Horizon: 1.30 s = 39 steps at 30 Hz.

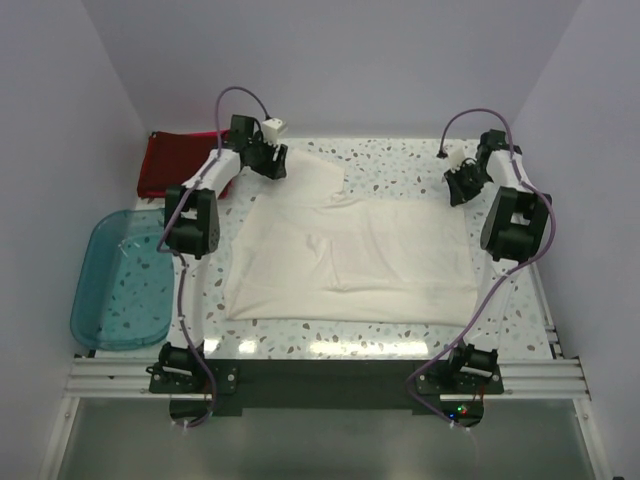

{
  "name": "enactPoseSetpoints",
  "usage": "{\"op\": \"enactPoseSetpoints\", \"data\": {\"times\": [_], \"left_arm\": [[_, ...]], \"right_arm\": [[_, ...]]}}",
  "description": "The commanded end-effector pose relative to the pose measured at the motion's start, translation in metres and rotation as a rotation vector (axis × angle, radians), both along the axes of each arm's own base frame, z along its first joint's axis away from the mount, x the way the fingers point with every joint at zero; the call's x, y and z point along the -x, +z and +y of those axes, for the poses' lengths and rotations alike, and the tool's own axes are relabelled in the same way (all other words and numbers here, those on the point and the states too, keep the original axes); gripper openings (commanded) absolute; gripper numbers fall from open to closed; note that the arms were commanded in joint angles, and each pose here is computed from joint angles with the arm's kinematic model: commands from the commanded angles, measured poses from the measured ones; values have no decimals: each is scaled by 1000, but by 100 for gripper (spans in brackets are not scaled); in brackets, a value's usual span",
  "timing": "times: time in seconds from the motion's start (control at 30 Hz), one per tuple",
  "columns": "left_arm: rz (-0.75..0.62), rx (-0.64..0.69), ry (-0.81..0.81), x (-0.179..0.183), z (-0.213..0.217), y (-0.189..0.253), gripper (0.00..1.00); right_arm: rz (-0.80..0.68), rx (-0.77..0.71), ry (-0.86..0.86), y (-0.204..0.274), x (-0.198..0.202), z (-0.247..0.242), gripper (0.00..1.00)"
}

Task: Fold and stack the t-shirts
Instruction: Fold the tshirt

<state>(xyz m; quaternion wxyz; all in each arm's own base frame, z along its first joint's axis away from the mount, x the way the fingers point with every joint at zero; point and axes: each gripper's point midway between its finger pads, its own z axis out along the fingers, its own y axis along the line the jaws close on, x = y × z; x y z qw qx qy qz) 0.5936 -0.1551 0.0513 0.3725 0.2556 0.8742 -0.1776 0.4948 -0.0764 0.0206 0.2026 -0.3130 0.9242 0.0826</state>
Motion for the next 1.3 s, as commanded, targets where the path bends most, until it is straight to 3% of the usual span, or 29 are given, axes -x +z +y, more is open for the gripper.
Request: {"op": "enactPoseSetpoints", "data": {"times": [0.0, 0.17, 0.47, 0.57, 0.67, 0.7, 0.8, 0.87, 1.03, 1.27], "left_arm": [[-68, 1, 29, -22, -5, 7, 68], [-65, -37, 19, -24, -11, -12, 64], [-52, -89, 0, -30, -32, -30, 53], [-54, -89, -2, -32, -32, -29, 43], [-50, -85, -11, -30, -34, -30, 27], [-52, -85, -11, -31, -33, -29, 17], [-48, -83, -16, -28, -32, -31, 7], [-94, -77, -15, -33, -32, -17, 1], [-201, -41, -11, -46, -31, 28, 0], [-352, 33, -64, -19, -29, 117, 0]], "right_arm": [[39, 14, 26, -8, 8, -1, 13], [68, 11, 30, -10, 14, -1, 0], [72, 9, 26, -9, 16, 0, 0], [68, 10, 24, -6, 15, 0, 0], [65, 10, 21, -5, 13, 0, 0], [60, 9, 22, -3, 12, 0, 0], [55, 7, 24, 0, 11, 1, 0], [51, 7, 23, 3, 10, 0, 0], [21, -4, 22, 22, 6, 2, 0], [-37, -20, 40, 57, 6, 6, 0]]}}
